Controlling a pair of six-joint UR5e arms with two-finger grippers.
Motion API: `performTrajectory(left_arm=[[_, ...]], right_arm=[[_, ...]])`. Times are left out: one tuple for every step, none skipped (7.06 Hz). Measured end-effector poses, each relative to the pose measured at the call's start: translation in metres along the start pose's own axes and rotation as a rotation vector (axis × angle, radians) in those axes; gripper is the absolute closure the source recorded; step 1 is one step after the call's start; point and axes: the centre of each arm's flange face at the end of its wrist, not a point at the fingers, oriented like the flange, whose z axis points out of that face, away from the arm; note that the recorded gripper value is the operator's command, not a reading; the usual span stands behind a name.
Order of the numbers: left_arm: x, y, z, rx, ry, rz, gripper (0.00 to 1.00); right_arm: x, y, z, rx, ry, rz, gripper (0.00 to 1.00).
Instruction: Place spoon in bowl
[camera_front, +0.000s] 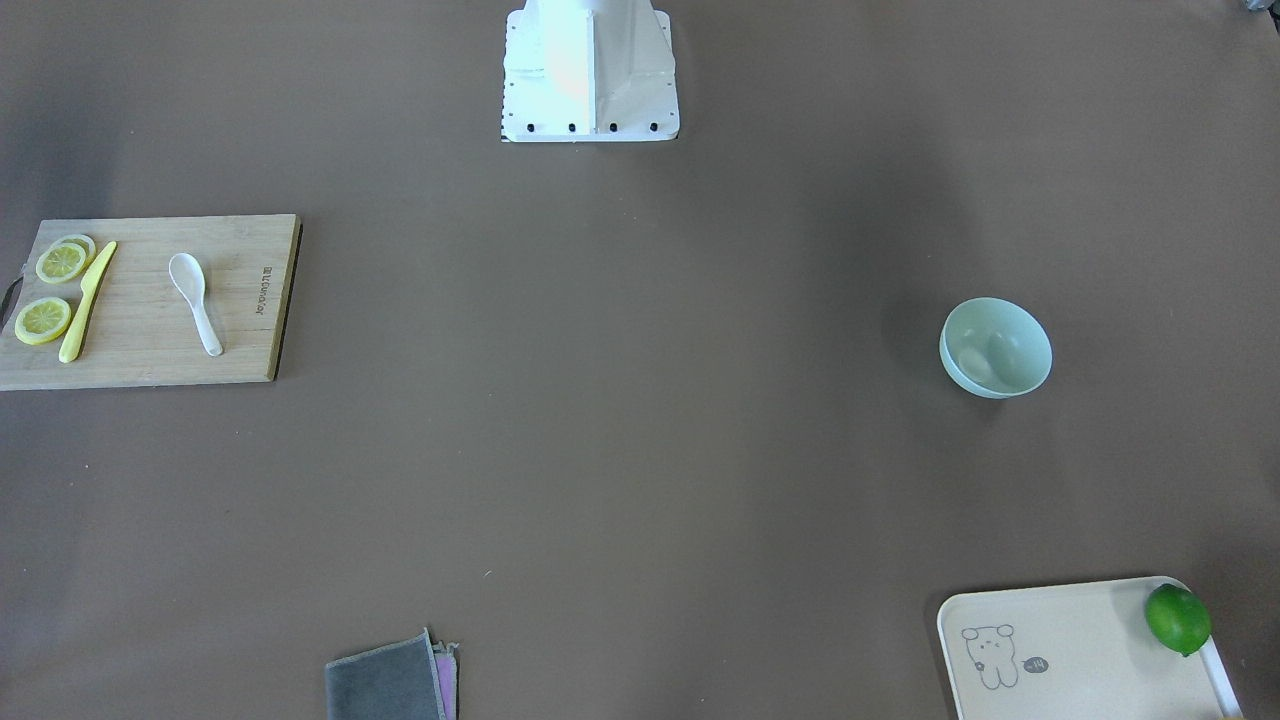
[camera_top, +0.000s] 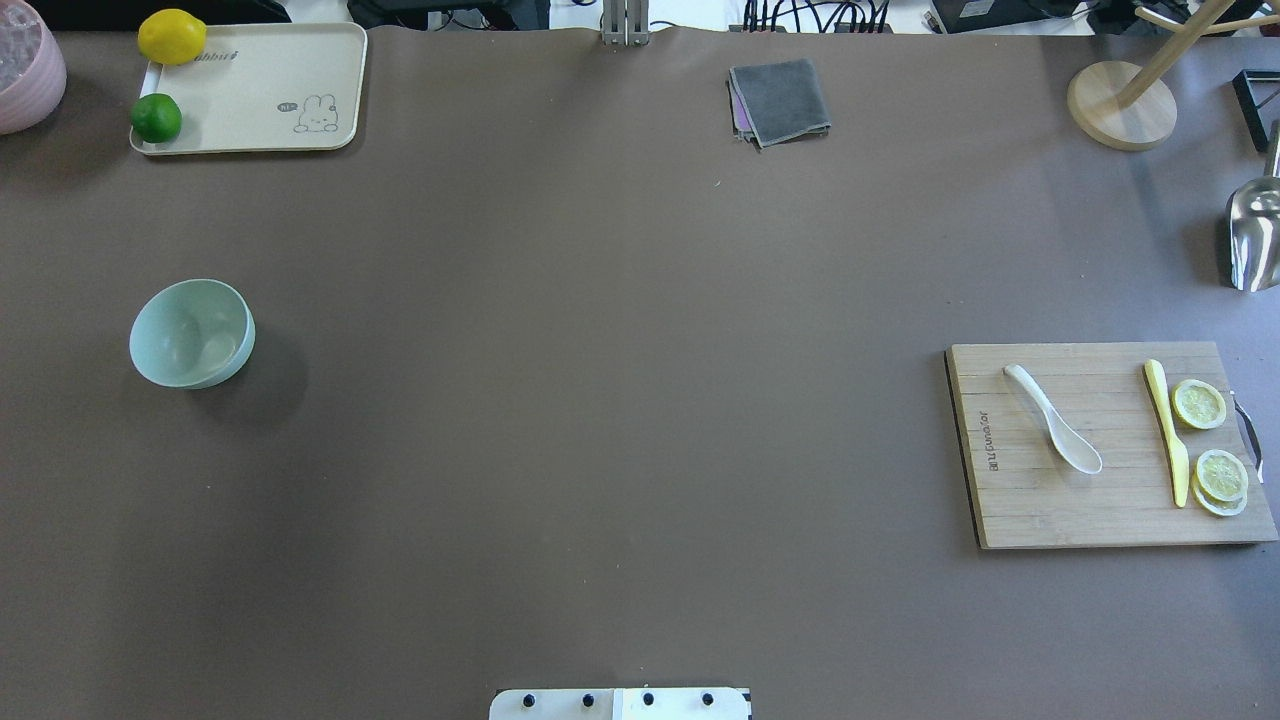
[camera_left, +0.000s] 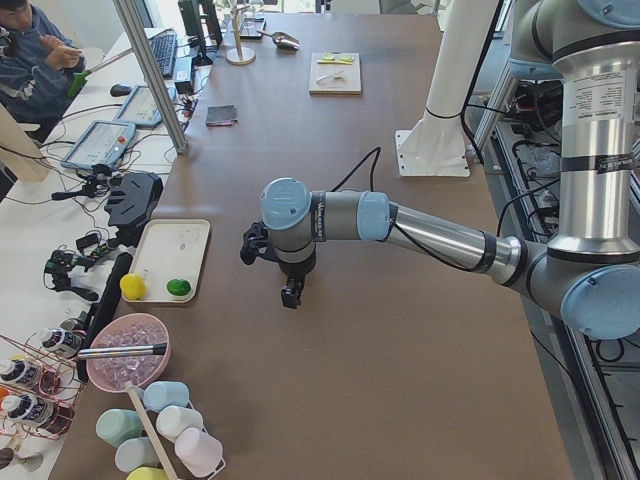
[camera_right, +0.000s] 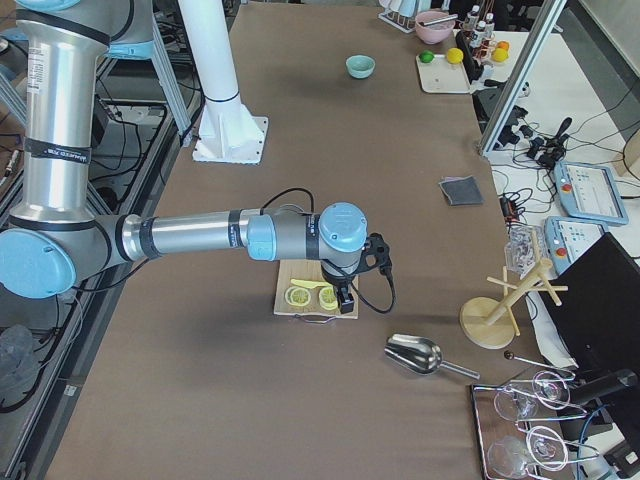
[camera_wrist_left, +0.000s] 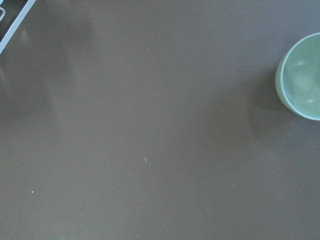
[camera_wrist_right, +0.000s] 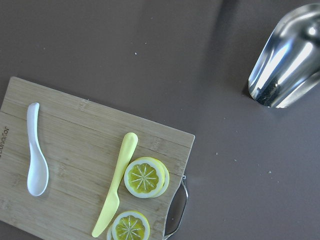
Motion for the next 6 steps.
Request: performTrajectory(left_arm=[[0.007,-0.010,0.006,0.038,0.008,0.010,0.02],[0.012,-0.024,0.028,0.054,0.012,0.052,0.02],[0.018,-0.041,0.054,0.056,0.012,0.081,0.02],[0.028,-0.058,0.078,0.053,0.009,0.091,0.02],[0.044,-0.068,0.101,0.054,-0.011,0.099,0.02],[0.062,-0.076,0.123,0.067,-0.036,0.102,0.03]], right_arm=[[-0.008,-0.003,-0.001,0.007,-0.022,-0.012,0.00],[-0.015,-0.006,0.000,0.008,-0.038,-0.024,0.00],[-0.021,-0.010,0.001,0.006,-0.046,-0.037,0.00],[-0.027,-0.015,0.005,-0.003,-0.051,-0.046,0.00],[-0.037,-0.024,0.012,-0.017,-0.058,-0.041,0.00],[-0.051,-0.036,0.021,-0.035,-0.065,-0.031,0.01]])
